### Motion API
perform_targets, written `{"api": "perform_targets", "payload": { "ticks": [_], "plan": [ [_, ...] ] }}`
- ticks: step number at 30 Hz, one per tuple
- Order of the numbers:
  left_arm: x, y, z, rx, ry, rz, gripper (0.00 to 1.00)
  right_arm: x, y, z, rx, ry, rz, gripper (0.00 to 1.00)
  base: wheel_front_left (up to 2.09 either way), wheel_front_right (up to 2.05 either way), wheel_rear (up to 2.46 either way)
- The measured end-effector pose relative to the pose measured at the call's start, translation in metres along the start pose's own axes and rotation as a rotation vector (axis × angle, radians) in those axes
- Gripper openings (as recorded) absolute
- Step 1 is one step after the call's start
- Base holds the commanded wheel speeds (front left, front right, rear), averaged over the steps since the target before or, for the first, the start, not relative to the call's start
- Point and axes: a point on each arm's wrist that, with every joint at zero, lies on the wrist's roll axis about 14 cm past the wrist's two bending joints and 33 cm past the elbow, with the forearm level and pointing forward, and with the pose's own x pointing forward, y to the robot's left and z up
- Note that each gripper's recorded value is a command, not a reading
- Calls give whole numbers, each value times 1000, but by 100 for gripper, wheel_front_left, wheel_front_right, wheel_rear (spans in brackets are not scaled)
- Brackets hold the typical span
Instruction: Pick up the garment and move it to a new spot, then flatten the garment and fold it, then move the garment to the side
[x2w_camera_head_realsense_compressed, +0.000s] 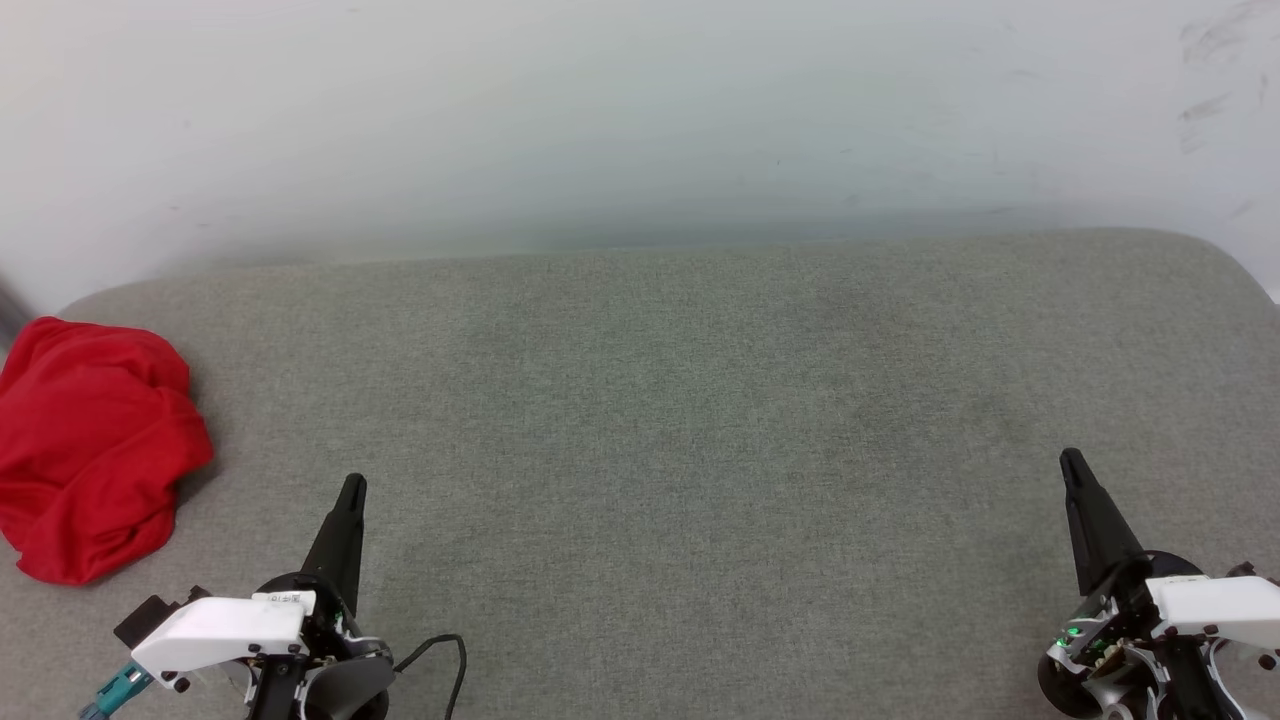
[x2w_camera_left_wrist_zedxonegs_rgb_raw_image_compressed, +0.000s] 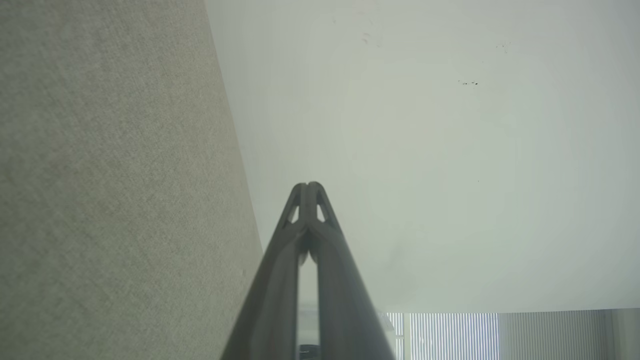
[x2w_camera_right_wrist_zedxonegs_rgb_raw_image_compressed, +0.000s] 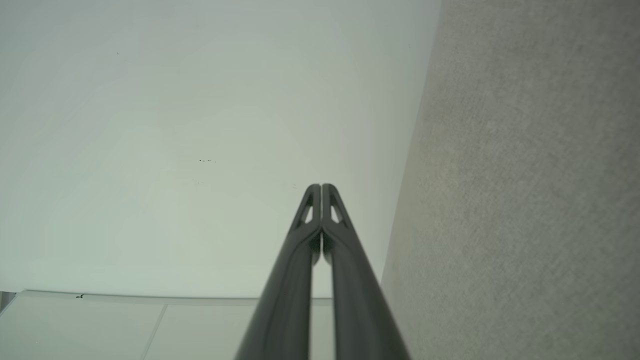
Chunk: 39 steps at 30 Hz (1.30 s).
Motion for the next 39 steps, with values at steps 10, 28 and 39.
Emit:
{"api": "perform_targets", "payload": {
  "ticks": [10, 28, 39],
  "plan": [
    [0, 0, 0, 0, 0, 0, 0, 0, 0, 0, 0, 0, 0, 0, 0, 0, 0],
    [0, 0, 0, 0, 0, 0, 0, 0, 0, 0, 0, 0, 0, 0, 0, 0, 0],
    [0, 0, 0, 0, 0, 0, 0, 0, 0, 0, 0, 0, 0, 0, 0, 0, 0]
  ]
}}
